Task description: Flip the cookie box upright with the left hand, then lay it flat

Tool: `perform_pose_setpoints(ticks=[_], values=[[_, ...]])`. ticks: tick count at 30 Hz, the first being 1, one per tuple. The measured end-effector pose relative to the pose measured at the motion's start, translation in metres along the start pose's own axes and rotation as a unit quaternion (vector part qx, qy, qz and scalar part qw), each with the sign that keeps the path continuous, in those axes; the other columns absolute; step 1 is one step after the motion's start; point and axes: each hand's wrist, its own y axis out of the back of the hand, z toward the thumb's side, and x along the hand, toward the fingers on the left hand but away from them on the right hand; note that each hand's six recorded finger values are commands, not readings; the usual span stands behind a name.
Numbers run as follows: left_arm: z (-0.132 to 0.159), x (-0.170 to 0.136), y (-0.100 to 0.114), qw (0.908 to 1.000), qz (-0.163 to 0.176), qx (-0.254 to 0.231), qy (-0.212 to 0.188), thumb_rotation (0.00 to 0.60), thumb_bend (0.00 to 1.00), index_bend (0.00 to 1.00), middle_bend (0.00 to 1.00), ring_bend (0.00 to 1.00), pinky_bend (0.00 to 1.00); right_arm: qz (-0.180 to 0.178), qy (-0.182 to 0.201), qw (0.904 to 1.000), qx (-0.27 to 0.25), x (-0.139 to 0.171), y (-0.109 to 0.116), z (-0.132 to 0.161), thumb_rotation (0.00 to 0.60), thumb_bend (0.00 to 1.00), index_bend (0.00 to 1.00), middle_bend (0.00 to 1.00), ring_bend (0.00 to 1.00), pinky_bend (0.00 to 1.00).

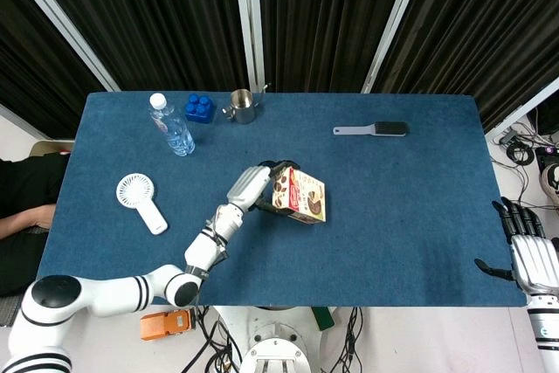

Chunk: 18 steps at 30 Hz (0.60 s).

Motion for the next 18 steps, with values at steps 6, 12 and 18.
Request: perform_pose_setpoints(ticks=[6,12,18], values=[[-0.023,0.001,-0.02,0.9989,-0.016,0.045,-0.003,0.6,0.06,0.27,0.32,0.22,0.08,0.002,-0.006,1.0,-0.001,0.0,-0.001,-0.003,0.6,0.21,0.0,0.0,0.0,0.0],[-0.034,-0.001,-0.02,0.995,-0.037,0.092,0.005,0.599,0.04,0.13,0.19,0.09,0.02,0.006,-0.007,0.9999,-0.004,-0.001,-0.003,-0.002,0.6,0.21,0.0,0.0,0.0,0.0],[-0.042,-0.003,-0.019,0.9911,-0.049,0.121,0.027,0.552,0.03,0.0,0.08,0.01,0.01,0.007,-0.006,0.9999,-0.007,-0.001,-0.003,-0.002,0.6,0.21,0.0,0.0,0.0,0.0]])
